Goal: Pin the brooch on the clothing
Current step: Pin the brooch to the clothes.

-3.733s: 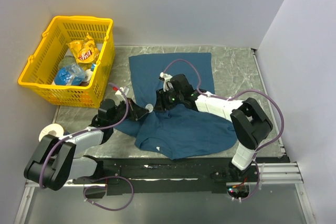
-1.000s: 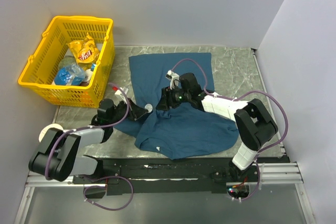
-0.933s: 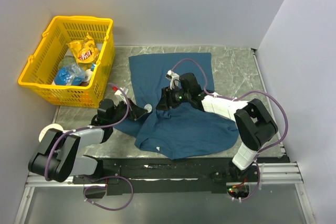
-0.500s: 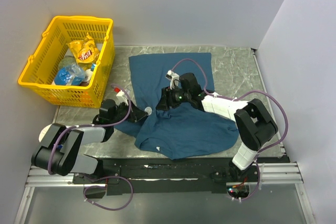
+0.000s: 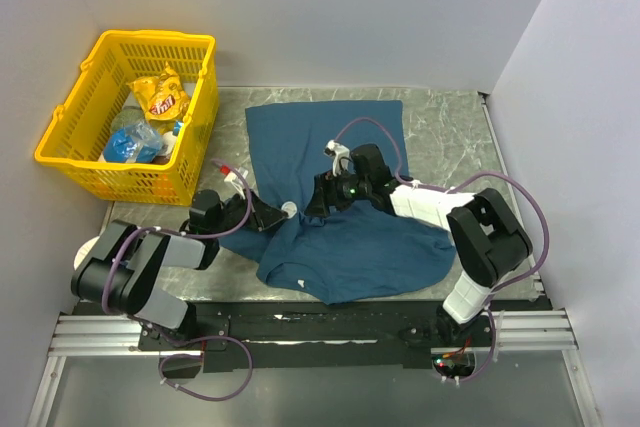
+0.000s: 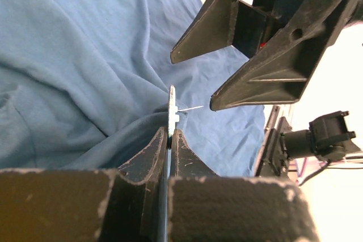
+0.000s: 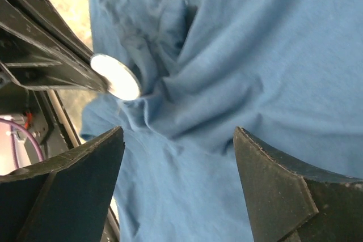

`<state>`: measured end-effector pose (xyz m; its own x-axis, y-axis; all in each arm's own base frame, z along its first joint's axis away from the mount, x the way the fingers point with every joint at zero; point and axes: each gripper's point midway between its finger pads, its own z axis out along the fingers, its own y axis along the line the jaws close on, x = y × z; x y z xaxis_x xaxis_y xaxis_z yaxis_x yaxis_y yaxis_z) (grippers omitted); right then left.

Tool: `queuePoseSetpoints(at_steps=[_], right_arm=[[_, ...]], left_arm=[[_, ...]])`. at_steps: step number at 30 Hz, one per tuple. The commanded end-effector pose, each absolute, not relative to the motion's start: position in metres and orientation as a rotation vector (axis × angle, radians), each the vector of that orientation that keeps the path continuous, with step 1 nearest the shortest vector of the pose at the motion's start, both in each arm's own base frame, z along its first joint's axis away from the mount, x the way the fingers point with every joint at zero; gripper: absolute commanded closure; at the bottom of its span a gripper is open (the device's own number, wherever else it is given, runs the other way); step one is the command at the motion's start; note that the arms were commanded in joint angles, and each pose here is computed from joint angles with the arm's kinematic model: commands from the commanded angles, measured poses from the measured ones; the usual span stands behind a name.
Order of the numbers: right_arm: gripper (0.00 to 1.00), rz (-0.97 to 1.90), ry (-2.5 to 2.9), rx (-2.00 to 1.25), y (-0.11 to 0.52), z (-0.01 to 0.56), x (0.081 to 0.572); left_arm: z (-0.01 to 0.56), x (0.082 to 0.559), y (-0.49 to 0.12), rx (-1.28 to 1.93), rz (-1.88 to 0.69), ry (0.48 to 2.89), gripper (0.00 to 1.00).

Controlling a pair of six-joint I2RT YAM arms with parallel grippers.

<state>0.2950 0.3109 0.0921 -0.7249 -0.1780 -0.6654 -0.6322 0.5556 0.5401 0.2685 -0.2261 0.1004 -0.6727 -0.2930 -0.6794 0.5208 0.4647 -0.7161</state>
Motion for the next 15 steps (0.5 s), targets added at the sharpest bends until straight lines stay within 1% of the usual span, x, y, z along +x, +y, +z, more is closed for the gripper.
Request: queuePoseSetpoints(at_steps=[1, 5, 7, 11, 15], right_arm=[[0.15, 1.106, 2.121, -0.709, 0.308, 0.118, 0.296], [0.16, 1.158, 2.125, -0.705, 0.311, 0.112, 0.289], [0.18, 1.184, 2.113, -0.712, 0.314, 0.113, 0.287], [0.19, 1.216, 2.103, -0.732, 0.323, 0.113, 0.285], [0.27, 1.245, 2.105, -0.76, 0.334, 0.109, 0.283]], left_arm=[[0.118, 0.263, -0.233, 0.251, -1.36, 1.831, 0.99], [0.118, 0.267, -0.229, 0.253, -1.302, 1.838, 0.99], [0.11, 0.27, -0.223, 0.235, -1.243, 1.88, 0.99], [0.113, 0.274, -0.215, 0.234, -1.148, 1.896, 0.99], [0.108, 0.277, -0.207, 0.245, -1.063, 1.919, 0.99]])
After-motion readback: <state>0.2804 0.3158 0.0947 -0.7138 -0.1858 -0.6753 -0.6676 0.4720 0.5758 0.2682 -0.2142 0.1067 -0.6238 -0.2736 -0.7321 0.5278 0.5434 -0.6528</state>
